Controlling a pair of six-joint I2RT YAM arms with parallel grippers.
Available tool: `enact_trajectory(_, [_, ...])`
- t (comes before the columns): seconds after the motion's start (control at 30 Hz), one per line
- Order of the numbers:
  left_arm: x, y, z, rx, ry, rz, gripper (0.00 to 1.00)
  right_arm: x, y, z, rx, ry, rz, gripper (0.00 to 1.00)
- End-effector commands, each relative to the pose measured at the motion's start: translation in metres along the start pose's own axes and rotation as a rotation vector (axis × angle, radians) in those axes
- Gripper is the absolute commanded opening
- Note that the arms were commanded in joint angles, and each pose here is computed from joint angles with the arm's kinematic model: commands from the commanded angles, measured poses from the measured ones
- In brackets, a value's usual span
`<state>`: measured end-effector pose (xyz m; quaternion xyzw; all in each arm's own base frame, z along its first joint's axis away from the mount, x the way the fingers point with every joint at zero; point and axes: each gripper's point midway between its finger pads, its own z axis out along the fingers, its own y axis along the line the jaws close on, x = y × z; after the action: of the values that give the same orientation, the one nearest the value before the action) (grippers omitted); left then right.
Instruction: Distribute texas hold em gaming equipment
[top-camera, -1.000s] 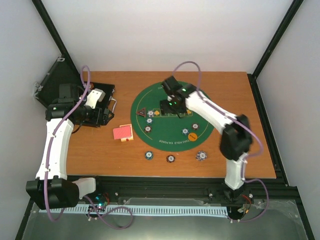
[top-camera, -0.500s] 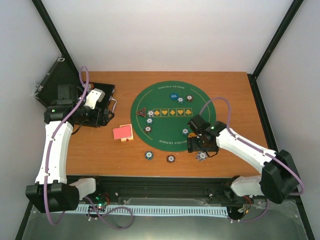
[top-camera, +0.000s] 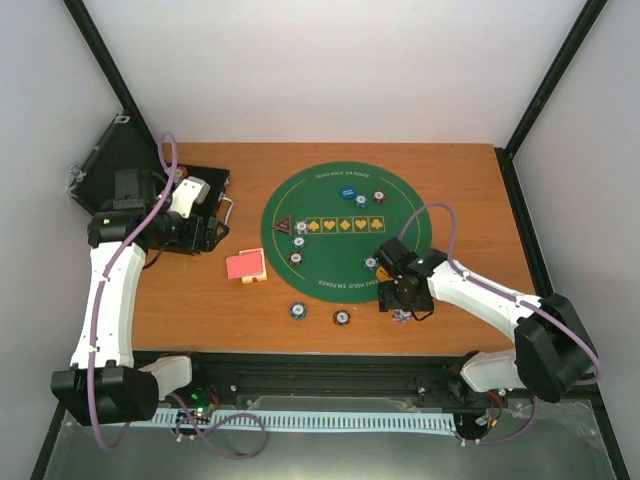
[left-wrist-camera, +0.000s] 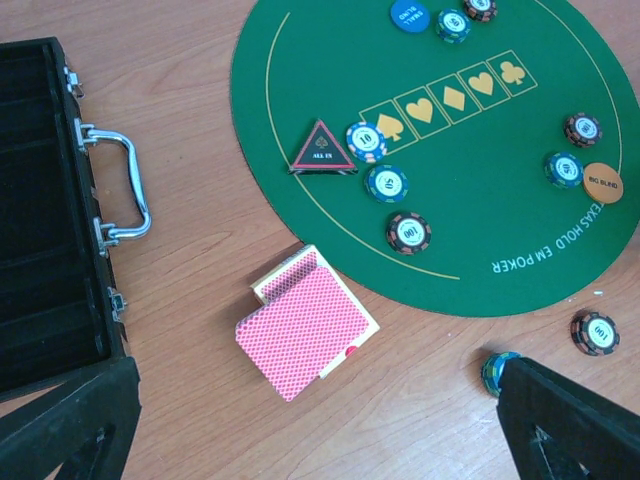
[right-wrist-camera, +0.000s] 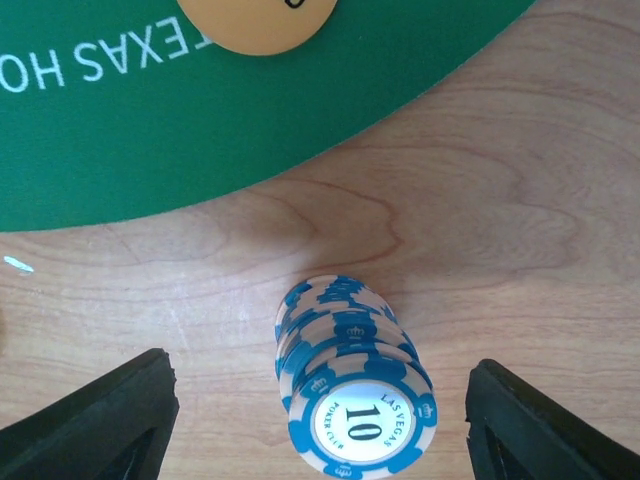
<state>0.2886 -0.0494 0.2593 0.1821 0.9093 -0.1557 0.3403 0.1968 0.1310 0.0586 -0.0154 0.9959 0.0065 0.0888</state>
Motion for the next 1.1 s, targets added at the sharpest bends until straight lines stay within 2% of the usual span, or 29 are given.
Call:
enact_trajectory(0.0, [-0.013,-0.002,-0.012,-0.004,-0.037,0.016,1.0,0.003,-0.002,0.01,0.018,0.007,0.019,0.77])
enact_trajectory(0.63, [-0.021,0.0,-0.014,-0.009,-0.046,0.02,1.0,0.012,-0.004,0.026,0.029,0.041,0.043,0.61])
enact_trajectory(0.83, [-0.023,-0.001,-0.015,-0.002,-0.049,0.016,1.0,0.01,-0.004,0.022,0.024,0.029,0.044,0.52])
enact_trajectory(1.07, [-0.02,-0.001,-0.011,0.005,-0.042,0.008,1.0,0.004,-0.004,0.009,0.024,0.006,0.037,0.47])
